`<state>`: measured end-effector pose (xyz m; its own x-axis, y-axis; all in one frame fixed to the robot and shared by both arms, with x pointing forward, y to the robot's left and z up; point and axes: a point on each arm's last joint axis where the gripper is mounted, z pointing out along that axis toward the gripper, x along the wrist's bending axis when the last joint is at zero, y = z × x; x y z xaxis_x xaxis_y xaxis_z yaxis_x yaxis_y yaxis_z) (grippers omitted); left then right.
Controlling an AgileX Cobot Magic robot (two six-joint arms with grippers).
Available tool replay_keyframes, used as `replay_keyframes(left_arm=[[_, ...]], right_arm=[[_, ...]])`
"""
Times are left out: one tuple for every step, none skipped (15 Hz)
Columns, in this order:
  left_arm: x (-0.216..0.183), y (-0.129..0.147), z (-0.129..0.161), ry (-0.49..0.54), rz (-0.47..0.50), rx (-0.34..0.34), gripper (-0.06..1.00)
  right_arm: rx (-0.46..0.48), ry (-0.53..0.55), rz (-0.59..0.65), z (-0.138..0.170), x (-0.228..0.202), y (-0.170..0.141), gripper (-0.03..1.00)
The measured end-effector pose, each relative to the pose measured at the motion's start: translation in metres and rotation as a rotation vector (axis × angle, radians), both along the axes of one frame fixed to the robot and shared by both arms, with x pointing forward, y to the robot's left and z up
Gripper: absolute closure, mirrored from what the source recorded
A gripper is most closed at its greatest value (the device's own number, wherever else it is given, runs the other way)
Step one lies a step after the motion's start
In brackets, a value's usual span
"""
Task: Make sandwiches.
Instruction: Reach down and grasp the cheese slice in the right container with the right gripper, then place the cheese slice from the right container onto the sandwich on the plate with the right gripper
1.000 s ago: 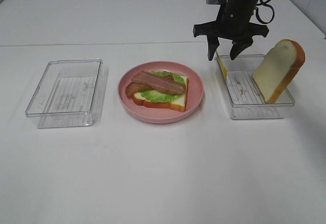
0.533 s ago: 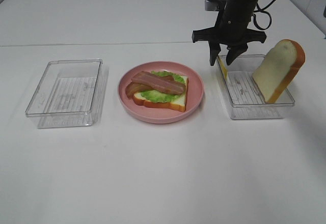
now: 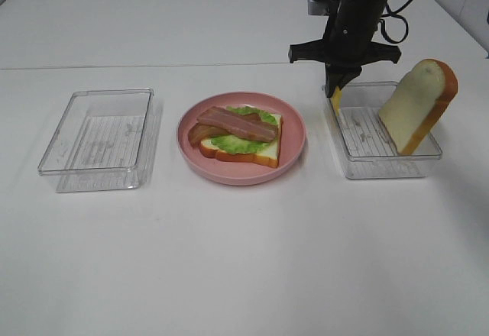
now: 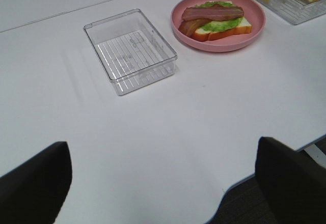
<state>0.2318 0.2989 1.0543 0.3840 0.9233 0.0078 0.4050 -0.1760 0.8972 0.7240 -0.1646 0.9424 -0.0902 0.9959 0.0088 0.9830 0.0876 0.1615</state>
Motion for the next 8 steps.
replay_keyframes(left_arm=[[0.0, 0.0, 0.0, 0.0, 0.0, 0.0, 0.02], [0.0, 0.0, 0.0, 0.0, 0.0, 0.0, 0.02], [0.0, 0.0, 0.0, 0.0, 0.0, 0.0, 0.02], [0.0, 0.0, 0.0, 0.0, 0.0, 0.0, 0.02], [0.0, 0.0, 0.0, 0.0, 0.0, 0.0, 0.02], [0.0, 0.0, 0.0, 0.0, 0.0, 0.0, 0.02], [0.0, 0.0, 0.0, 0.0, 0.0, 0.0, 0.02], [0.0, 0.0, 0.0, 0.0, 0.0, 0.0, 0.02]], right_arm=[[0.006, -0.021, 0.0, 0.016, -0.003, -0.001, 0.97], [0.012, -0.039, 0.0, 0.028, -0.004, -0.001, 0.97], [0.027, -0.064, -0.001, 0.043, -0.007, -0.001, 0.97], [0.054, -0.082, -0.004, 0.058, -0.011, 0.0, 0.97], [0.087, -0.086, -0.002, 0.069, -0.015, 0.001, 0.97], [0.137, -0.084, 0.01, 0.078, -0.019, 0.005, 0.97], [0.194, -0.075, 0.028, 0.081, -0.021, 0.01, 0.97], [0.265, -0.06, 0.048, 0.085, -0.024, 0.017, 0.97]])
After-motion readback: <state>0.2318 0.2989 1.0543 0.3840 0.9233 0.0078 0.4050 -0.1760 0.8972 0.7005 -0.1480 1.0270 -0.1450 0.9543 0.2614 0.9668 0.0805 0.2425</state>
